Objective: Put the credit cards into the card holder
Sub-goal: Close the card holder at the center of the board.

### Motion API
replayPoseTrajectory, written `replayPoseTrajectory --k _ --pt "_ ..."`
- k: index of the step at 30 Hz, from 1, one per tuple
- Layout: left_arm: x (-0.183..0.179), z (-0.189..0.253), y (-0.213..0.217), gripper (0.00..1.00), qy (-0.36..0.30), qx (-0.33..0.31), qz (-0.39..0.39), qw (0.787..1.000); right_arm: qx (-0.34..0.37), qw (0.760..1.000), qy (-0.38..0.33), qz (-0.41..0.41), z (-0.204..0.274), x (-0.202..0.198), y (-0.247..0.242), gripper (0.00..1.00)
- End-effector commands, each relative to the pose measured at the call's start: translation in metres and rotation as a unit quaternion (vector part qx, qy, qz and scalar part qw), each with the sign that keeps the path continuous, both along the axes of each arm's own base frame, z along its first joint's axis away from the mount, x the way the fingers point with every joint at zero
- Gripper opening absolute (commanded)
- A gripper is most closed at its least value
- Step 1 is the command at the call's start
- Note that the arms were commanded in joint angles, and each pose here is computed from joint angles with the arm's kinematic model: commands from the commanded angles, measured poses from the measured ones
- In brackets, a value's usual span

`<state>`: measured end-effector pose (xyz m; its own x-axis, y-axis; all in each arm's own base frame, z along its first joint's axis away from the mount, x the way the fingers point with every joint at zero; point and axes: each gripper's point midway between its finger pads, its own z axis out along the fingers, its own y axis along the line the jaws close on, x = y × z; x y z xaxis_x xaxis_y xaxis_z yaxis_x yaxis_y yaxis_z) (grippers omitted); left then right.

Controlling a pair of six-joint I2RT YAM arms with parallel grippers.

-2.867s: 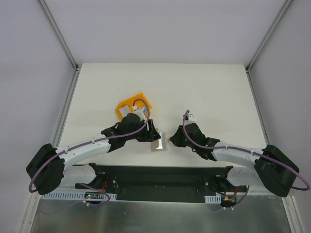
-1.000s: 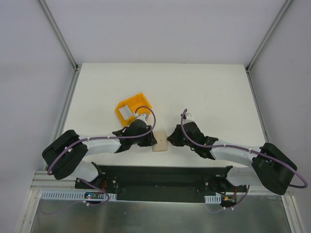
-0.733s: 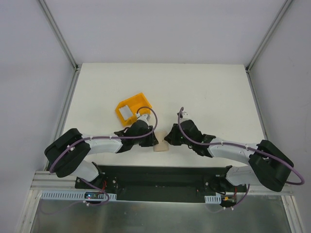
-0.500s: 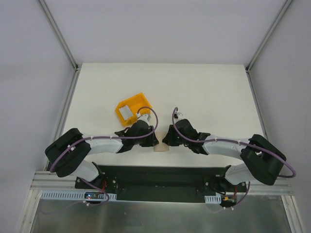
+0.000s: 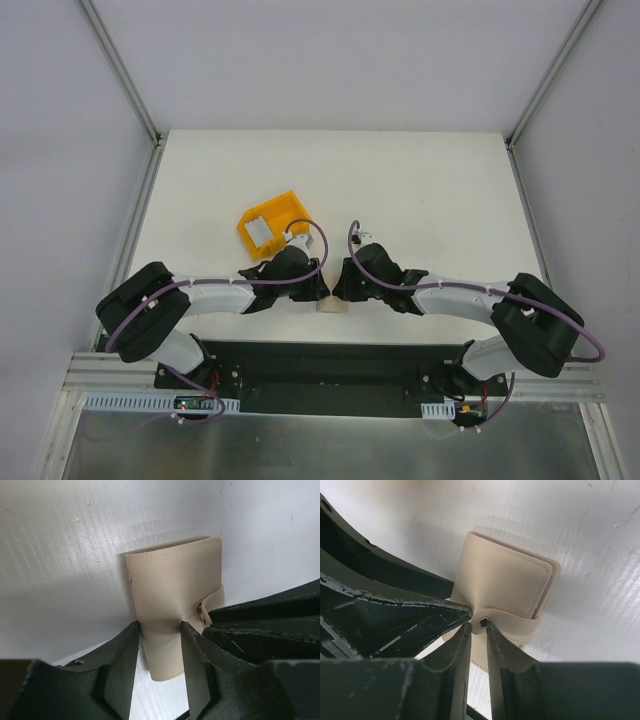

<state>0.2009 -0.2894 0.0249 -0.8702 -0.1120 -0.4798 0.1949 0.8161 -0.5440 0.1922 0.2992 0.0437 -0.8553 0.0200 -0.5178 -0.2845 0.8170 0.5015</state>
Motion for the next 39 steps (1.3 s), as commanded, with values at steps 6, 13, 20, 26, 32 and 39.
replayPoseTrajectory --k 6,13,20,26,32,39 --pt "-0.011 -0.027 0.012 0.37 0.029 0.051 -0.005 0.998 0.033 0.998 -0.049 0.014 0.037 0.008 0.007 0.25" --pt "-0.012 -0.027 0.014 0.38 0.029 0.049 -0.003 0.998 0.036 0.995 -0.084 -0.041 0.049 0.014 -0.030 0.24" --pt "-0.010 -0.023 0.011 0.39 0.022 0.047 -0.007 0.999 0.034 0.992 -0.072 -0.094 0.034 0.014 -0.066 0.20" --pt "-0.010 -0.024 0.012 0.39 0.022 0.048 -0.009 0.999 0.043 0.996 -0.036 -0.074 0.023 0.012 -0.053 0.17" --pt "-0.012 -0.026 0.013 0.40 0.023 0.050 -0.009 0.998 0.074 0.995 -0.017 -0.060 0.018 0.011 -0.036 0.16" --pt "-0.012 -0.028 0.013 0.39 0.026 0.052 -0.011 0.998 0.073 0.995 -0.030 -0.058 0.021 0.016 -0.035 0.15"
